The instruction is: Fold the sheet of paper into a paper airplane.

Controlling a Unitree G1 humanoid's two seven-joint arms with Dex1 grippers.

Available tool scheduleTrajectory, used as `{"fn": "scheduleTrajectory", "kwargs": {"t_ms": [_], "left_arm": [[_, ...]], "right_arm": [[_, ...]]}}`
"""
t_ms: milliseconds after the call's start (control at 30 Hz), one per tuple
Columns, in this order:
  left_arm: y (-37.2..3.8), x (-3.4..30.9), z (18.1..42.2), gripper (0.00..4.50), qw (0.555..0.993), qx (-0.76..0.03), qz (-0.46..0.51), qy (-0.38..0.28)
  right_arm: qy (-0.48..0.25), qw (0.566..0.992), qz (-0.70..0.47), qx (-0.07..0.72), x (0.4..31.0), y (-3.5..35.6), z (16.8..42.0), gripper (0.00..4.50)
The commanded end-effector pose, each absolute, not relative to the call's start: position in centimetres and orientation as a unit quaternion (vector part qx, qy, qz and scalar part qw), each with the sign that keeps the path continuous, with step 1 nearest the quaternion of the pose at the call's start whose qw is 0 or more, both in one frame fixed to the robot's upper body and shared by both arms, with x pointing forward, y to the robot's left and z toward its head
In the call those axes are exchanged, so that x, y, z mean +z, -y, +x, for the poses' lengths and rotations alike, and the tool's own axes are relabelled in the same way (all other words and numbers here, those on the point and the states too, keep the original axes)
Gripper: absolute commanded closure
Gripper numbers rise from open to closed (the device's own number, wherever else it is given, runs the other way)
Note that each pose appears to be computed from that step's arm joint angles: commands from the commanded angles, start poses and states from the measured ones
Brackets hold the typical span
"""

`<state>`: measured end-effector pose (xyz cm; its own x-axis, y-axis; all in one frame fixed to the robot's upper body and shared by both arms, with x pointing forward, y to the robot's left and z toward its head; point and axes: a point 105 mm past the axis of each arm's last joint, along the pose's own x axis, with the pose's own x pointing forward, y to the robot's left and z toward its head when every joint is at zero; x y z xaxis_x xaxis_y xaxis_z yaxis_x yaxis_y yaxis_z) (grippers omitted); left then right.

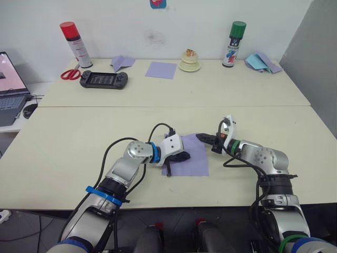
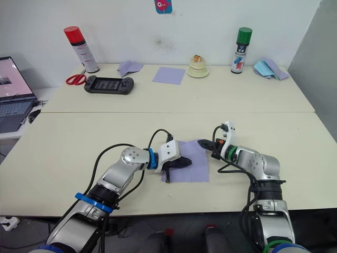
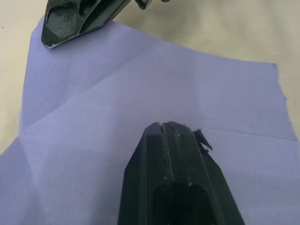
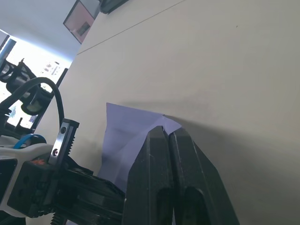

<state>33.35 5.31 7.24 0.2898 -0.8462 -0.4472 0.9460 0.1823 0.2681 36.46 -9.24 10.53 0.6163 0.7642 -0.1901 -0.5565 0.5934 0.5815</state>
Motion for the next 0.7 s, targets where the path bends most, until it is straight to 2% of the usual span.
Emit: {"fn": "scheduleTrajectory", "kwargs": {"t_ms": [33,267,467,700], "left_arm": [[-6.5,5.2,33.4,4.50,0.759,-0.574,0.271,-0.145],[-7.1,5.1,33.6,4.50,0.770,-0.562,0.260,-0.153],[-7.6,5.1,33.6,4.50,0.772,-0.559,0.257,-0.159],[-8.1,6.5,34.2,4.50,0.788,-0.555,0.215,-0.158]], "right_arm": [[-0.162,0.887,0.169,0.398,12.2,8.6,36.4,4.43],[-0.112,0.900,0.055,0.419,11.8,6.3,34.7,4.43],[-0.073,0.887,-0.080,0.449,10.4,5.2,33.2,4.43],[-0.047,0.882,-0.156,0.443,8.8,4.5,33.0,4.43]]}}
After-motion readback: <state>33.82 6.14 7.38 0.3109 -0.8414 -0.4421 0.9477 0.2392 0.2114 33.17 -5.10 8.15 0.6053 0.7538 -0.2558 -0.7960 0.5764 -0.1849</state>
